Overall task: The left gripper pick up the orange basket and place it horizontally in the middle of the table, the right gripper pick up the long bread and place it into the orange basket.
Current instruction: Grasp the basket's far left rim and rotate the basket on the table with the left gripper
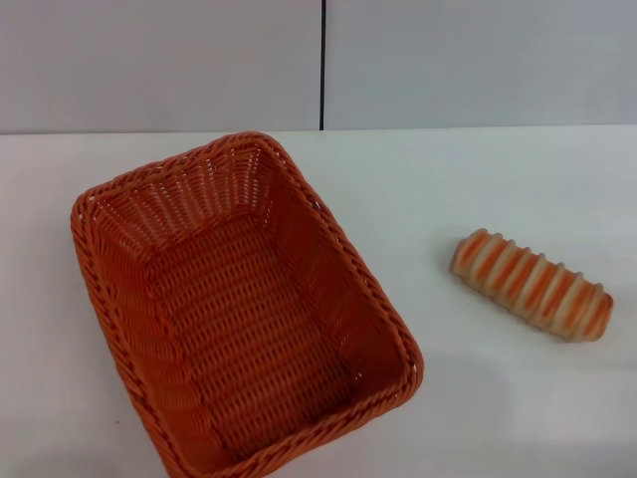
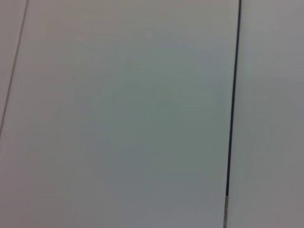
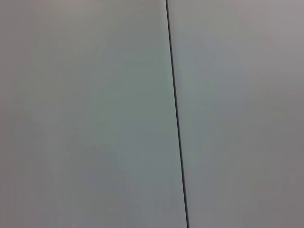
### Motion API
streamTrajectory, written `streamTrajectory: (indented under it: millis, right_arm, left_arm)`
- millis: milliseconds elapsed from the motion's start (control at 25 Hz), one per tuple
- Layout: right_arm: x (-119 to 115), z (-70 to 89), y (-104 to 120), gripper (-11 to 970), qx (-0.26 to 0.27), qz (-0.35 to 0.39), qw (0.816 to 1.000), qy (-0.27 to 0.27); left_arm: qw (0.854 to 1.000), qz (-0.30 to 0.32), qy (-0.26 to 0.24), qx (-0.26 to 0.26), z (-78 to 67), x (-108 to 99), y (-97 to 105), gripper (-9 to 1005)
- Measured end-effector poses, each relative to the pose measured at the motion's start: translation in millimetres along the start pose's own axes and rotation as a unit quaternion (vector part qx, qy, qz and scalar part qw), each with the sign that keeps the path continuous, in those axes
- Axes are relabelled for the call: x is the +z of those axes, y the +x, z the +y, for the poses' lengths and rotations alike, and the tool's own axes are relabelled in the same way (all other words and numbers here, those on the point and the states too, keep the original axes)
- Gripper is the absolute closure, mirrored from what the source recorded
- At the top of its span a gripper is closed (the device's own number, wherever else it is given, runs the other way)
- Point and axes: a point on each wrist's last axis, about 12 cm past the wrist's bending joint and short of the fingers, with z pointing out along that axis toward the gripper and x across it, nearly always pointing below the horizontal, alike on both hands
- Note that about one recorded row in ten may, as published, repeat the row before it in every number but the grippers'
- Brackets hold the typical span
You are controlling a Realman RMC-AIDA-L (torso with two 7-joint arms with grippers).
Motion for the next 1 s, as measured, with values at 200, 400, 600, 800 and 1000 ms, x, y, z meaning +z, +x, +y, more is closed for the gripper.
streamTrajectory:
  millis: [200, 400, 600, 800, 1000]
  right_arm:
    - [1, 0.5, 0, 666, 0.001, -0.002, 1.0, 0.002]
    - [-1, 2.5, 2, 614, 0.005, 0.006, 1.0, 0.004]
    - [3, 3.3, 3, 613, 0.008, 0.005, 1.0, 0.003]
    - [4, 3.5, 3, 614, 0.009, 0.005, 1.0, 0.001]
    - [4, 2.3, 3, 613, 0.007, 0.006, 1.0, -0.001]
  left_arm:
    - [1.0, 0.001, -0.005, 0.003, 2.0, 3, 0, 360]
    - [1.0, 0.01, 0.007, 0.007, 1.2, 13, 2, 358]
    - [1.0, 0.016, 0.019, 0.01, 1.1, 18, 3, 365]
    - [0.993, 0.048, 0.107, -0.017, 17.3, 46, -8, 363]
    - [0.971, 0.088, 0.224, -0.013, 31.5, 92, -48, 360]
